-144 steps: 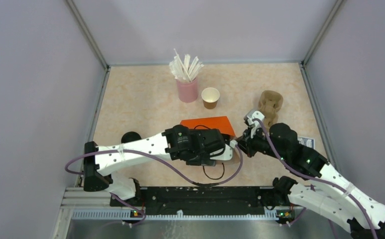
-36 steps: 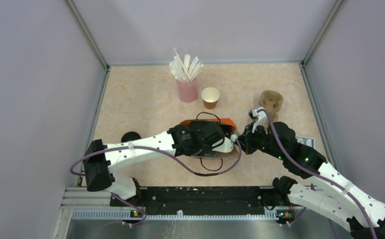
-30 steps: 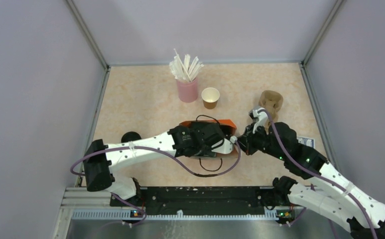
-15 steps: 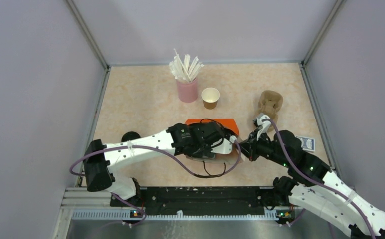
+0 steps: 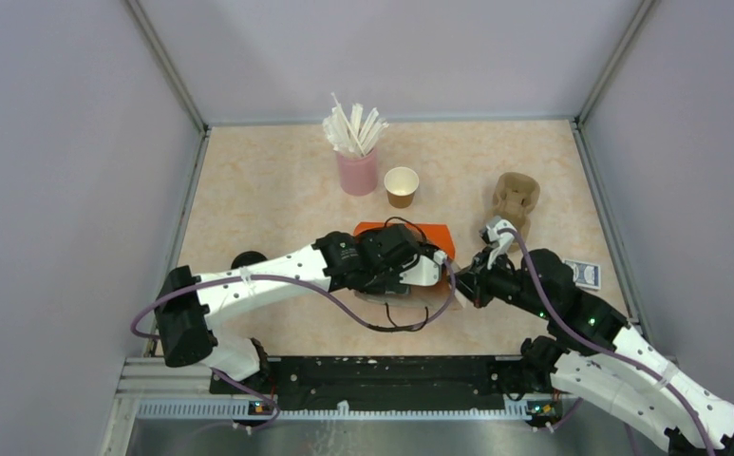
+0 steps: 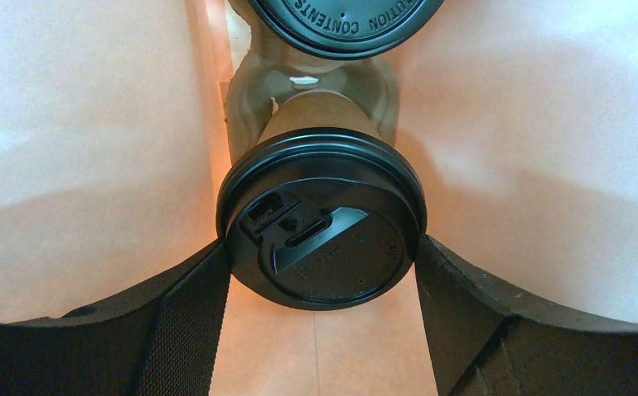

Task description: Pack the takeout coffee

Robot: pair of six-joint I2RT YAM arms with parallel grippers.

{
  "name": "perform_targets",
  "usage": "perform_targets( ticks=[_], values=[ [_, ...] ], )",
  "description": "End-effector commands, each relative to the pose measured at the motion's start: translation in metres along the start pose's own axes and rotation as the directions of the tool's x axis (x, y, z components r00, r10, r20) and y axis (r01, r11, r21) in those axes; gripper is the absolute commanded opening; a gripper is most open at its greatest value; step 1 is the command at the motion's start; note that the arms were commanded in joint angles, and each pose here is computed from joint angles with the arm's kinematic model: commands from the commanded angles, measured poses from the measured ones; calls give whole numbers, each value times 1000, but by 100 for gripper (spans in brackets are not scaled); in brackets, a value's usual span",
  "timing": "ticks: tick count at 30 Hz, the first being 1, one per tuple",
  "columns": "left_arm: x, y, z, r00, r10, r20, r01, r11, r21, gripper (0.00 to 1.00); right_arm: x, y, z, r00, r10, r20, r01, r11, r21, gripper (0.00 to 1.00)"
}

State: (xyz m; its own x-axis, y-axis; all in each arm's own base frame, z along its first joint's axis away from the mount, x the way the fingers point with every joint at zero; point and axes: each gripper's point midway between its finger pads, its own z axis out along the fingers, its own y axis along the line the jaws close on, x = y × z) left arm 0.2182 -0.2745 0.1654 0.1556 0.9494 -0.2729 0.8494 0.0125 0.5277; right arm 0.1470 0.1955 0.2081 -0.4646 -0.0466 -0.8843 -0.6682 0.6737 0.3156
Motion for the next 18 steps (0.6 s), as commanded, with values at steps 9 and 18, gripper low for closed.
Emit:
perform_targets(
  ticks=[9,18],
  values=[
    [-6,23,0,997,4,72,4,993,-114,29,-3,12,-2,1000,-16,12,17,997,-75,0],
    [-10,22,8,996,3,93,9,992,-125,28,-2,18,-2,1000,-26,11,27,993,-111,0]
  ],
)
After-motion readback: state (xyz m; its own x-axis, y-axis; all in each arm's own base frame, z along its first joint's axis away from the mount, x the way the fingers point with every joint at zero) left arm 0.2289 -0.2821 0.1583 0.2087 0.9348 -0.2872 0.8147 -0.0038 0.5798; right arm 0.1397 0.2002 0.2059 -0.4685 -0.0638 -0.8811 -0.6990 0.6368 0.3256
